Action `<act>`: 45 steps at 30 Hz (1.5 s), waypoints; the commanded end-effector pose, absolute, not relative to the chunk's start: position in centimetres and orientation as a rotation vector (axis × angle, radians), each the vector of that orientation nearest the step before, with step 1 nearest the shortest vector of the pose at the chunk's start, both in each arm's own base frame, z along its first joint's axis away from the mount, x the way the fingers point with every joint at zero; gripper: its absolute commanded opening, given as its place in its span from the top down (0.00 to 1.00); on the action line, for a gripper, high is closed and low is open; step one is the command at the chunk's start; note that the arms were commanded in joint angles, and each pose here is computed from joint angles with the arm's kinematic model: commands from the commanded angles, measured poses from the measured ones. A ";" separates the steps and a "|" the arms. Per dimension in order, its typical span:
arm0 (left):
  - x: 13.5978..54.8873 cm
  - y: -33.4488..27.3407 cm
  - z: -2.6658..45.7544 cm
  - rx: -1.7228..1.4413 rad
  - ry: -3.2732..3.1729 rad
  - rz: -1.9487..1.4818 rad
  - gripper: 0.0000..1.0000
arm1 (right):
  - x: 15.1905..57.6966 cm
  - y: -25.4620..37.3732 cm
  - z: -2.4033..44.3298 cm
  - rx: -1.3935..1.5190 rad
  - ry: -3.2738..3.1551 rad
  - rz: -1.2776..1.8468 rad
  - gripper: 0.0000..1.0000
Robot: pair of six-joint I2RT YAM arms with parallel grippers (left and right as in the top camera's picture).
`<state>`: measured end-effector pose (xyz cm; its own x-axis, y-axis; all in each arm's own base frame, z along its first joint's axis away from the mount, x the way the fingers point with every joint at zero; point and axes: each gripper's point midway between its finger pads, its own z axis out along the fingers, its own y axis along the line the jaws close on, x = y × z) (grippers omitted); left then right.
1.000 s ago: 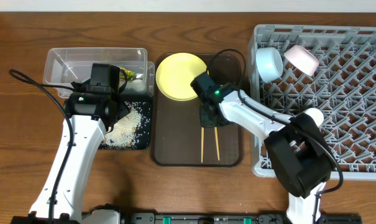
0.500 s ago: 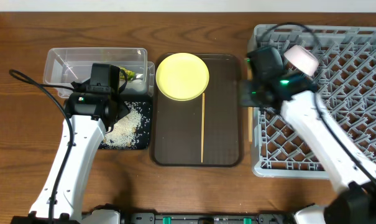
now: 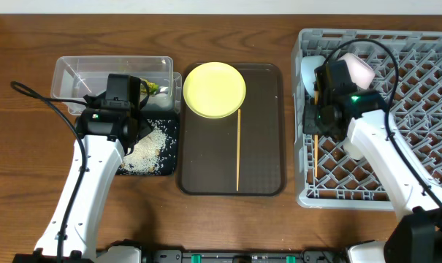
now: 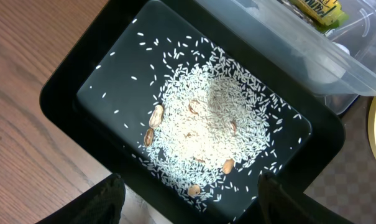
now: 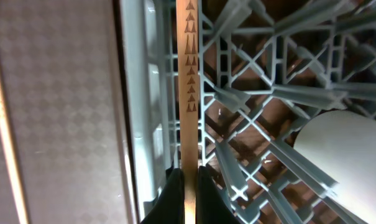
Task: Sort waste into correct bins and load items into the dishwasher rack
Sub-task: 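Carry the chopstick to the rack's left edge and release it, then grasp the second chopstick on the brown tray with the right gripper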
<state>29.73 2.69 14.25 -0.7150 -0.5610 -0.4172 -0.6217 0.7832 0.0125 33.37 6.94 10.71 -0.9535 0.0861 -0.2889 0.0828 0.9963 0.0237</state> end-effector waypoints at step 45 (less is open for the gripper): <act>29.8 2.9 14.4 -0.923 2.566 0.214 0.29 | 31.5 26.3 1.8 -0.300 2.899 0.287 0.69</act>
<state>29.73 2.68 14.24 -0.7151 -0.5611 -0.4169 -0.6216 0.7832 0.0122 31.44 25.96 2.75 -0.9389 -0.2420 -0.2449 -0.2884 0.9413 0.1753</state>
